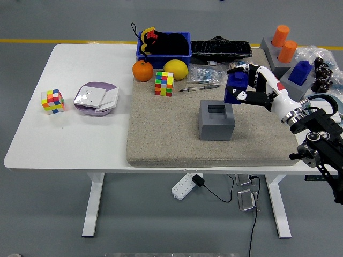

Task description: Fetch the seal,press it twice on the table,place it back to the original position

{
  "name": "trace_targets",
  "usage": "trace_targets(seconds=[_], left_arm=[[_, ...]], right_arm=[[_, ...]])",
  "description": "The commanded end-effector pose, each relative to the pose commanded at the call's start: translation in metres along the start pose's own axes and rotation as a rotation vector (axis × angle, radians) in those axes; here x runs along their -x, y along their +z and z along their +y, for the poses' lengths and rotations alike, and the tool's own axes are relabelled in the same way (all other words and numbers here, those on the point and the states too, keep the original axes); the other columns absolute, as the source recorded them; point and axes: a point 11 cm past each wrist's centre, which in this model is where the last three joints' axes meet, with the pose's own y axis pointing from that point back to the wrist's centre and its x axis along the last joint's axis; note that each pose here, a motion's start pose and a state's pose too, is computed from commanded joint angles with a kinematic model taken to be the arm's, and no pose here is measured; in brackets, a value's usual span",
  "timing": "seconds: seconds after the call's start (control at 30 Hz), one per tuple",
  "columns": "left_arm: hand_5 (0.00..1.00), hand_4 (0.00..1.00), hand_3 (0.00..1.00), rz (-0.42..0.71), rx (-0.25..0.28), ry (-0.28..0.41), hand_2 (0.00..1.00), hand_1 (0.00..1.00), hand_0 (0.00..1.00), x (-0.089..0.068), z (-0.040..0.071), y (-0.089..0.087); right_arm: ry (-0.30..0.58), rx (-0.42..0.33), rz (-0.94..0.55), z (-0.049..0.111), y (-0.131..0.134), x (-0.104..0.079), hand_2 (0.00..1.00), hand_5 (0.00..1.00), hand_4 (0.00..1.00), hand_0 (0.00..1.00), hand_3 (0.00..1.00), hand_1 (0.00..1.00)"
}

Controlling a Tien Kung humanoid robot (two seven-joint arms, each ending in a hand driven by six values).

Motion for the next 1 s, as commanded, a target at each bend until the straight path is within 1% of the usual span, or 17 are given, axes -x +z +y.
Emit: trace_targets(seconds=[0.07, 0.2, 0.33, 0.6, 1.0], left_arm=[[0.422, 0.753, 0.824, 0.0, 0.001, 0.0, 0.786, 0.815, 0.824, 0.0, 0.0, 0.001], [0.422, 0.753, 0.824, 0.0, -0.001, 0.0, 0.786, 0.815, 0.824, 0.0, 0.0, 0.0], [0.423, 0.754, 0.824, -0.002, -0.005, 0.001, 0.786, 0.816, 0.824, -0.001, 0.0, -0.001], [0.423, 0.753, 0.824, -0.004, 0.0, -0.001, 0.786, 0.815, 0.824, 0.0, 0.0, 0.001], [0.425, 0.754, 0.824, -0.007, 0.002, -0.003, 0.787, 0.816, 0.824, 0.0, 0.0, 0.003]], right_arm=[[-0.028, 0.0, -0.004, -0.003, -0.001, 0.01, 0.546, 0.002, 0.616, 0.693, 0.565, 0.542], [-0.072, 0.011, -0.001, -0.006, 0.001, 0.023, 0.546, 0.002, 0.616, 0.693, 0.565, 0.542], [-0.106, 0.025, 0.01, -0.007, 0.004, 0.029, 0.545, 0.002, 0.618, 0.692, 0.565, 0.542], [-0.147, 0.048, 0.037, -0.009, 0.009, 0.034, 0.545, 0.002, 0.617, 0.691, 0.564, 0.542], [-0.155, 0.083, 0.07, -0.01, 0.017, 0.028, 0.543, 0.002, 0.617, 0.69, 0.563, 0.539]])
